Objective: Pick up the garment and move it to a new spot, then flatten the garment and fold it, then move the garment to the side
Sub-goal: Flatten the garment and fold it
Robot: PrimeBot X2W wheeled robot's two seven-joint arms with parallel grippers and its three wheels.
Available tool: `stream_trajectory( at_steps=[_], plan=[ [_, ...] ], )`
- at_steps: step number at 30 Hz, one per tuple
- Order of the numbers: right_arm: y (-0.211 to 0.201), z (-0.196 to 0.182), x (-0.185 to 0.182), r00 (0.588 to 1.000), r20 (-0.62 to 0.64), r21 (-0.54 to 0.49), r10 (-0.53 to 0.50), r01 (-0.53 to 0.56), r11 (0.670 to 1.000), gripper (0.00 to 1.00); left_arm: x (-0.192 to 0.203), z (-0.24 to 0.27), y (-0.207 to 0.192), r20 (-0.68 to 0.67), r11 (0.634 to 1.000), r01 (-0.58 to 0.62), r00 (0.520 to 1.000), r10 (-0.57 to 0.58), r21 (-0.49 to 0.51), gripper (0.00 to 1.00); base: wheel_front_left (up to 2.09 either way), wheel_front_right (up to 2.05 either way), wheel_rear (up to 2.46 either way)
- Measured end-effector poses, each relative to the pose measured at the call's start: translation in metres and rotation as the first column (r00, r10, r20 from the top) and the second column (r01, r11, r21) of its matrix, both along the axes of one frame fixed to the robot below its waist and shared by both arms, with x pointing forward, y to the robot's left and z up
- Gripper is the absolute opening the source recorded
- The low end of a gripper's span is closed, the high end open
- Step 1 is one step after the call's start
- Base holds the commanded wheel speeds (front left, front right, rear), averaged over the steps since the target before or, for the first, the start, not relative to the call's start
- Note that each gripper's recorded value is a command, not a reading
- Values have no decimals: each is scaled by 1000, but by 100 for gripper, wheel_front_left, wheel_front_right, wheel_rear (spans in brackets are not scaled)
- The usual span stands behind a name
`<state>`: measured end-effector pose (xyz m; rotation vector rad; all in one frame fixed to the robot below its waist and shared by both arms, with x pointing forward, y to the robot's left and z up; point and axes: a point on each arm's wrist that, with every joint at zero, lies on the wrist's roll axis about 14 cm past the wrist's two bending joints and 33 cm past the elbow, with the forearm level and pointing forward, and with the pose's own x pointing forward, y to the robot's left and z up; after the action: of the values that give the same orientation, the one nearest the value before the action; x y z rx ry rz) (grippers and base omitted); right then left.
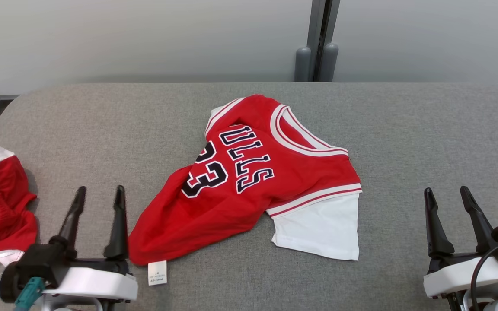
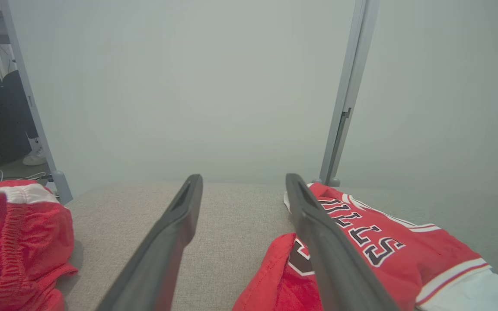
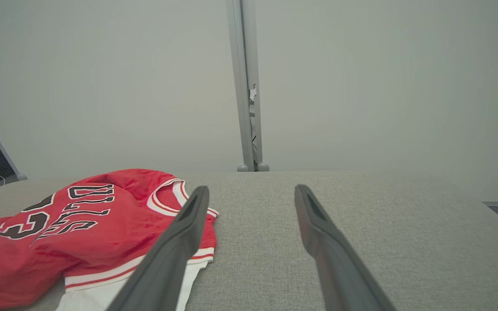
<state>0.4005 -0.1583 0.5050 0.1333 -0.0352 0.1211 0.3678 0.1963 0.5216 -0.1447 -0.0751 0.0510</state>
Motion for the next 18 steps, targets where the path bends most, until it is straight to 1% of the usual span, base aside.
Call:
stream_trajectory(
  at_steps=[2, 3, 5, 9, 18],
  plan=[
    [-1, 0, -3, 1000, -1, -1, -1, 1, 1000, 100, 0, 6, 7, 19, 1000, -11, 1000, 11, 7, 100, 0, 0, 0],
    [-1, 5, -11, 1000, 7, -3, -2, 2, 1000, 100, -13, 1, 20, 4, 999, -34, 999, 34, 11, 100, 0, 0, 0],
    [-2, 1, -25, 1000, -10, -6, -3, 3, 1000, 100, -30, -13, 24, -42, 999, -33, 999, 34, 10, 100, 0, 0, 0],
    [-3, -3, -30, 1000, -25, 1, -4, 4, 1000, 100, -33, -16, 24, -52, 1000, -29, 998, 29, 9, 100, 0, 0, 0],
    [-2, -1, -29, 1000, -23, 1, -2, 2, 1000, 100, -34, -21, 26, -79, 999, -32, 996, 33, 9, 100, 0, 0, 0]
  ],
)
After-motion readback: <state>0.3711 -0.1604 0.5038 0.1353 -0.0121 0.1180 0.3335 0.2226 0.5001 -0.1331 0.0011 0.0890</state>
